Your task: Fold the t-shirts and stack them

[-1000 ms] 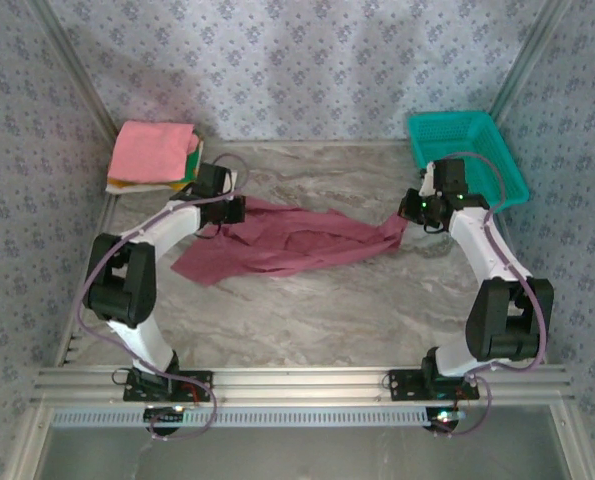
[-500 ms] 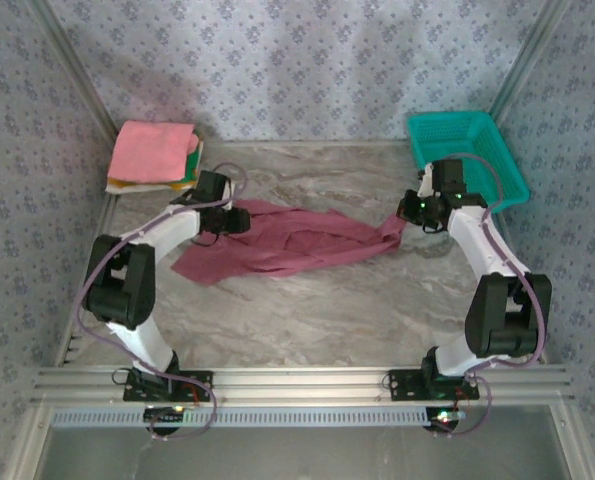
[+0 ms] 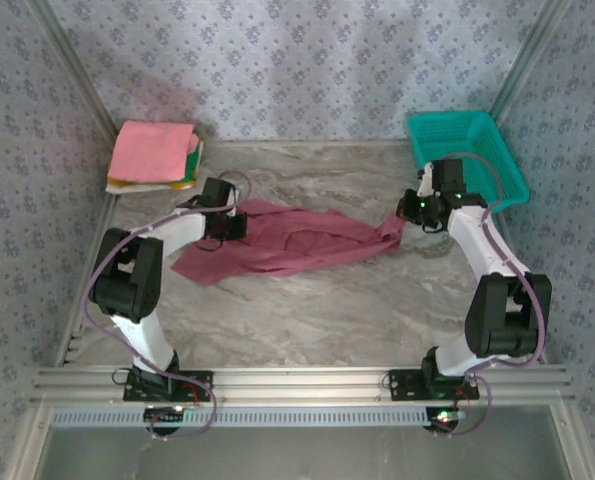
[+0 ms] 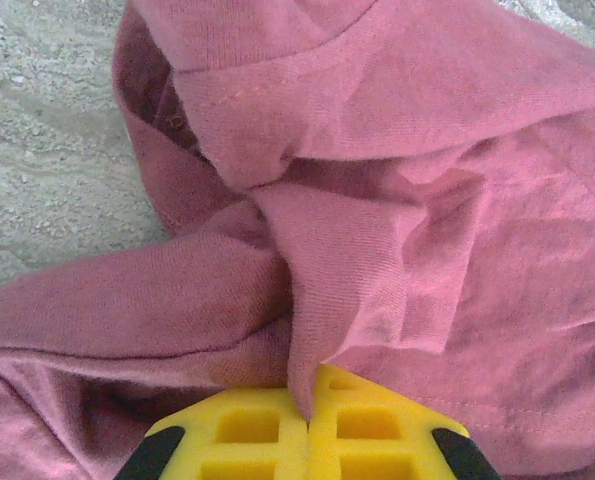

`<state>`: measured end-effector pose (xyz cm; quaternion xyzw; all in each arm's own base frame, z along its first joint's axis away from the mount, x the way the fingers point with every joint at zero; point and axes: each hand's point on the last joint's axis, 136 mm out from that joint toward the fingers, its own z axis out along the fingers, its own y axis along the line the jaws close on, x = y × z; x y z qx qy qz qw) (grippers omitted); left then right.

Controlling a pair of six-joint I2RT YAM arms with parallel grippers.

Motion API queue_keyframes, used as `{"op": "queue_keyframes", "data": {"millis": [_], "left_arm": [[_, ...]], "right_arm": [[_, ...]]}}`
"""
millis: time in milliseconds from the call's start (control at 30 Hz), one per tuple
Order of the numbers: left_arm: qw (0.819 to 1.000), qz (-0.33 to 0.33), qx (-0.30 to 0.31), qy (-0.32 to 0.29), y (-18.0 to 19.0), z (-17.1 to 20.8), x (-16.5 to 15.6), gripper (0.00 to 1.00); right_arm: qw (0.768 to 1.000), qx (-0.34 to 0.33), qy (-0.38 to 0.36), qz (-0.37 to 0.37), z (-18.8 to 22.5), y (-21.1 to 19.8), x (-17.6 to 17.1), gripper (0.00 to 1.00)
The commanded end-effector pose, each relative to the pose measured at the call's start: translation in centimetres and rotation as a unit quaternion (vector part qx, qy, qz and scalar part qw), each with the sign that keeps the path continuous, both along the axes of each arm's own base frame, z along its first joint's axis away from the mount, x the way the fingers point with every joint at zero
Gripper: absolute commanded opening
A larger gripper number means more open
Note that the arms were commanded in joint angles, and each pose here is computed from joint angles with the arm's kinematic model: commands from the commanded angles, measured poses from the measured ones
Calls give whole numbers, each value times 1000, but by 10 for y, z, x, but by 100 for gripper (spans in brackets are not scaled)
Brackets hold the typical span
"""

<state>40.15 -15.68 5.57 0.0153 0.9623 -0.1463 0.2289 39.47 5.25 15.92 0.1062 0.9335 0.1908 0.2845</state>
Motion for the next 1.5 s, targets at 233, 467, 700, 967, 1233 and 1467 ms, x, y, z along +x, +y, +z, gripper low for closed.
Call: {"op": "queue_keyframes", "data": {"millis": [233,467,700,967,1233,1467], "left_arm": [[990,77,-21,-115,42,76,36,0],[981,98,-11,-169,58,126,23,0],[964,126,3,-234,84,189,-16,0],[982,84,-3,-168,77,189,-44,0],[979,130,-23,-158,98,243,-123,0],[973,130,-34,-190,95,273,-88,0]], "right_arm": [[999,10,-33,-9,32,-11,-6,0],[998,8,-62,4,53,-12,-13,0],[992,8,-128,5,108,-10,-38,0],[988,21,-150,24,134,0,-48,0],[985,24,-172,10,170,1,-107,0],[982,8,-190,-1,198,-11,-87,0]]}}
